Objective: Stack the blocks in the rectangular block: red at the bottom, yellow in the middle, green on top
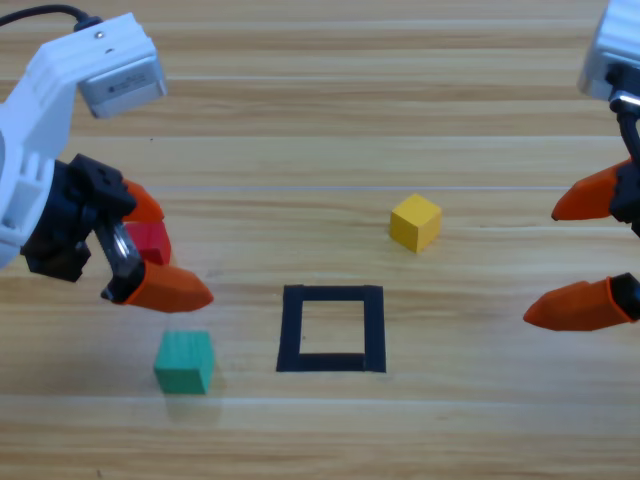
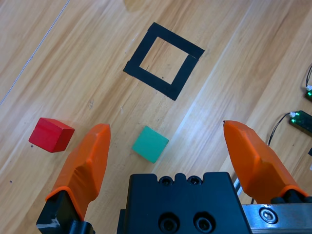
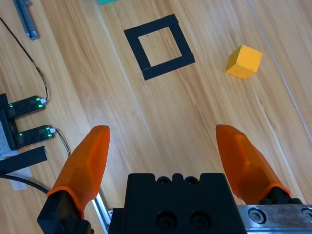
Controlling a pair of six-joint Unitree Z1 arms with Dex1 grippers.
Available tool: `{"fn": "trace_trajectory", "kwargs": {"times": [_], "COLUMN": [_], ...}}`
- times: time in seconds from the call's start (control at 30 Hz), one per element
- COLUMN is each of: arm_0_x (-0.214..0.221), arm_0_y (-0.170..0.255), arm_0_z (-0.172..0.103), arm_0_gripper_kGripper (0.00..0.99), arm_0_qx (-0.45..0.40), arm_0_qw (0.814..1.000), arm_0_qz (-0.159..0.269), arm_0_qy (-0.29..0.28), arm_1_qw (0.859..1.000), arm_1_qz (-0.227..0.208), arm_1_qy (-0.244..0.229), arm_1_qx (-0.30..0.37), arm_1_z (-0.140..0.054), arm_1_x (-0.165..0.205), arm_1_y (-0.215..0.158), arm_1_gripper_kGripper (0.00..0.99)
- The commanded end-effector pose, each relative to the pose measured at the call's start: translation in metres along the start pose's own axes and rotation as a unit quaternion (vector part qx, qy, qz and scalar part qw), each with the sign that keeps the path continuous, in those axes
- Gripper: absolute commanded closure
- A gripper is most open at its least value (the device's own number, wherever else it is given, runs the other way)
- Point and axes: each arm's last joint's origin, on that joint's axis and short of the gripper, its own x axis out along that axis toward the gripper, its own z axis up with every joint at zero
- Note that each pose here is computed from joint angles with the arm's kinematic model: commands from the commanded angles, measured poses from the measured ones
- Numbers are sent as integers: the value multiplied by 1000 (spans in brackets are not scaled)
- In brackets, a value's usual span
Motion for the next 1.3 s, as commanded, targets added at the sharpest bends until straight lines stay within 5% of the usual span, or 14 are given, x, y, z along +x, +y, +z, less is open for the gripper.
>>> {"fn": "trace_trajectory", "kwargs": {"times": [0.03,0.4,0.53,0.73,1.0,1.3], "arm_0_x": [1,-11,-8,-3,59,126], "arm_0_y": [-4,-6,1,33,78,113], "arm_0_z": [1,0,14,18,53,47], "arm_0_gripper_kGripper": [0,0,0,0,5,19], "arm_0_qx": [2,-5,-100,-314,-468,-485], "arm_0_qw": [1000,1000,994,943,840,800], "arm_0_qz": [-2,1,41,108,217,231], "arm_0_qy": [5,-16,-20,1,168,266], "arm_1_qw": [1000,999,999,987,963,949], "arm_1_qz": [16,24,16,-66,-107,-134], "arm_1_qy": [8,35,38,58,108,159], "arm_1_qx": [-13,2,33,137,221,237], "arm_1_z": [6,9,18,48,64,65], "arm_1_x": [20,46,57,89,144,191], "arm_1_y": [6,2,-6,-38,-82,-124], "arm_1_gripper_kGripper": [33,33,33,33,33,33]}}
